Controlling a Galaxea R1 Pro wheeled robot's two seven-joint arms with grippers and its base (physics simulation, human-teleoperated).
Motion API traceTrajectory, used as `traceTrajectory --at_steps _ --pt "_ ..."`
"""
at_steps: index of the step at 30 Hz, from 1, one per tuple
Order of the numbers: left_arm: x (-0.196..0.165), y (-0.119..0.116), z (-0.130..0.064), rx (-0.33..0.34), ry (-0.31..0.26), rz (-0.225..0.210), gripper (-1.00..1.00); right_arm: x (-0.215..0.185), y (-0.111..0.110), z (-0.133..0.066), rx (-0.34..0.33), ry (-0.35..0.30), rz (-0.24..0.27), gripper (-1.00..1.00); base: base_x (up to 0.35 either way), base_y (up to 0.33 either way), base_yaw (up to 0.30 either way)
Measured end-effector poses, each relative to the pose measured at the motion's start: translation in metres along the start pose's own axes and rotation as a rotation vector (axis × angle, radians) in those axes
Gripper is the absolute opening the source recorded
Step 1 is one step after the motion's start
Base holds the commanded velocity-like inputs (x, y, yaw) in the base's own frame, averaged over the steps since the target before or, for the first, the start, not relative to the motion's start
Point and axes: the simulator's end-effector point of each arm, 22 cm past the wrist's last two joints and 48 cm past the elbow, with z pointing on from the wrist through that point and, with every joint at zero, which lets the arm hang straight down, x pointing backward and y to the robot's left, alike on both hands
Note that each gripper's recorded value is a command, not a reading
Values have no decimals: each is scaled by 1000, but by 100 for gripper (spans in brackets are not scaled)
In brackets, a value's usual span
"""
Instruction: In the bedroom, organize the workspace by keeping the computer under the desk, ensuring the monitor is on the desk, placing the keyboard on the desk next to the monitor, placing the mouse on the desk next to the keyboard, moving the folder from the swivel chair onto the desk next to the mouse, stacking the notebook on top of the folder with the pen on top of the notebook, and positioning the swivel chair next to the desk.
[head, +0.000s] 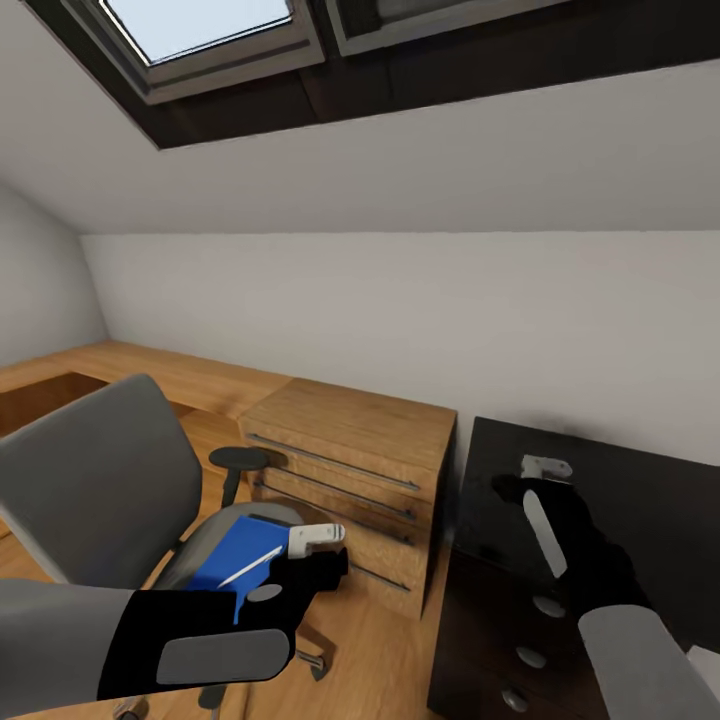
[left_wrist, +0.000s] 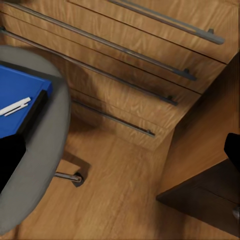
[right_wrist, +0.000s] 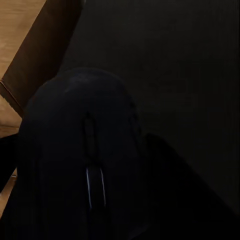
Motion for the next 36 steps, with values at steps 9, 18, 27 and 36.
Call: traceTrajectory --at_steps 9,18,27,36 --pt "-14 -3 -9 2 1 -1 100 -10 -5 -33 -5 -38 6 -100 0 0 -2" --pt "-27 -3 -16 -3 2 -3 100 -21 20 -48 -42 -50 30 -100 -107 -46 -2" --pt "-40 -4 -24 -6 1 -4 100 -33 18 -54 -38 -53 37 -100 -190 -73 -117" --pt "-52 -5 -31 -8 2 -6 100 -45 12 -60 -29 -53 53 -100 -245 -2 -210"
